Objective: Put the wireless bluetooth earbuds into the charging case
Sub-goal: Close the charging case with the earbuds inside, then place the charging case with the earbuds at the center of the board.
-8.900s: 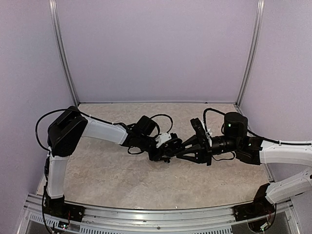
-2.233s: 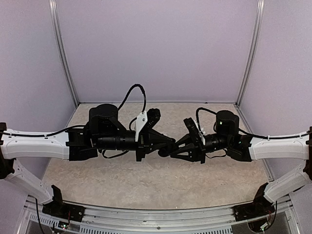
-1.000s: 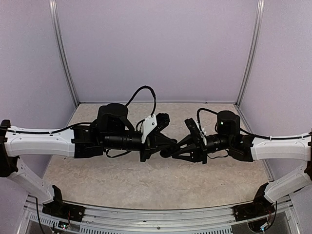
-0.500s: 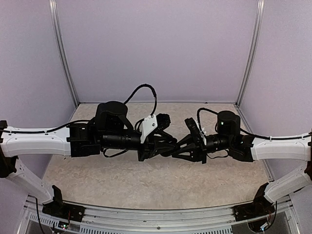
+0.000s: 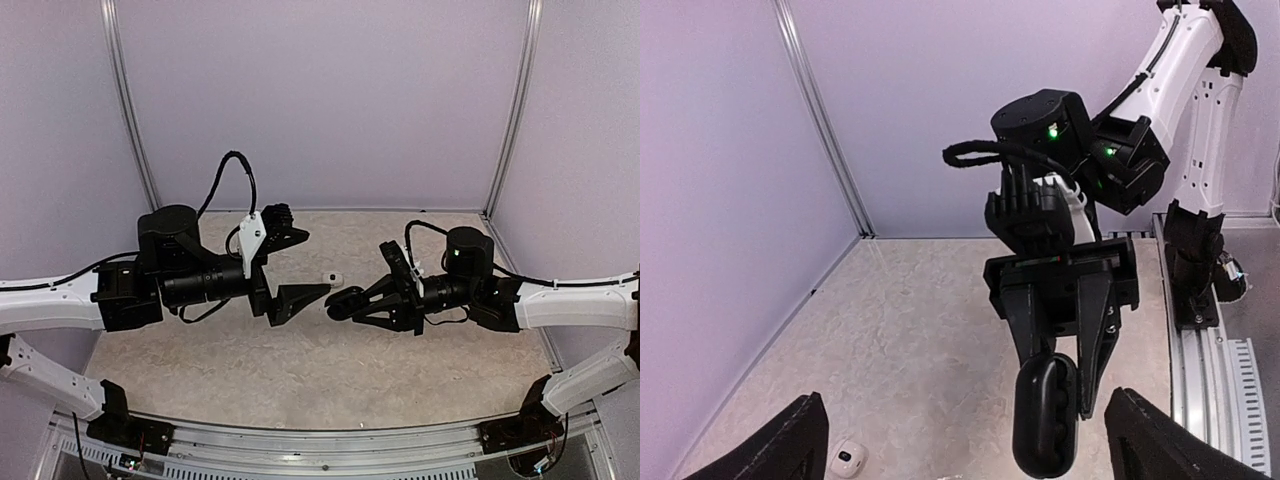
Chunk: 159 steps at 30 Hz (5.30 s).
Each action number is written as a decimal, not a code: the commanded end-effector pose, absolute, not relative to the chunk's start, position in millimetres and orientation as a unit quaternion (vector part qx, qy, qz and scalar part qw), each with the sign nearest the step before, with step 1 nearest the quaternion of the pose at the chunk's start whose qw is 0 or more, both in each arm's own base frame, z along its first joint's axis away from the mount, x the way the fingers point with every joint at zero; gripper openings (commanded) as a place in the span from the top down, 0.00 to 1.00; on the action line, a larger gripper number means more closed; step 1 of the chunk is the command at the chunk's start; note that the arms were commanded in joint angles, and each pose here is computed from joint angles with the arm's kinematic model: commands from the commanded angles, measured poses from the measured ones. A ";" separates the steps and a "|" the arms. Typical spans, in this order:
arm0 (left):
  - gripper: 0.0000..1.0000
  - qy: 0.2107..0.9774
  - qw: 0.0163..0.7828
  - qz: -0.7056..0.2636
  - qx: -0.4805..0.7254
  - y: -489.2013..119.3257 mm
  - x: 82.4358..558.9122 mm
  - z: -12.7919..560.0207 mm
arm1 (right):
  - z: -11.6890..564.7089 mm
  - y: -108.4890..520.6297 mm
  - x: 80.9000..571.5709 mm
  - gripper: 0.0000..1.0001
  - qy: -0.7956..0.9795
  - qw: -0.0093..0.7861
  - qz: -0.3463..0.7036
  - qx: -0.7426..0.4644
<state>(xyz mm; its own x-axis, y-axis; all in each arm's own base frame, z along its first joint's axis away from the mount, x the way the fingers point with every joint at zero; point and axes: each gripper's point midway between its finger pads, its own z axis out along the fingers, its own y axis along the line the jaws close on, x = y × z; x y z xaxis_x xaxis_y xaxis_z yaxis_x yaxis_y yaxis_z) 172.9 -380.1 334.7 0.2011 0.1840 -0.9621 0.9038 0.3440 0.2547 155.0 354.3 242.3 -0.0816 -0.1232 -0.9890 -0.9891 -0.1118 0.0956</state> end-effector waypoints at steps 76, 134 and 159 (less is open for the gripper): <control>0.01 0.679 0.678 -0.241 0.143 -280.8 280.8 289.2 | 124.5 362.7 331.9 0.99 0.783 0.275 0.550 -0.092; 0.01 0.687 0.681 -0.222 0.120 -251.2 276.9 272.2 | 38.9 381.7 353.8 0.65 0.825 0.184 0.532 0.050; 0.01 0.691 0.682 -0.217 0.100 -244.1 278.5 275.6 | 4.5 346.1 354.2 0.47 0.919 0.204 0.338 0.009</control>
<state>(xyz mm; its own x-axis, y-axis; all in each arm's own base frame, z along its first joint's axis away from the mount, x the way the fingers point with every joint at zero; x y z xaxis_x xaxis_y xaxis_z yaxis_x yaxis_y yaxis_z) 276.1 -254.2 268.9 -0.0582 -0.1270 -0.9902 0.4683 0.8725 -0.1394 365.8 376.1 41.1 -0.9068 0.2171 -0.3612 -0.1679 0.6001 0.7821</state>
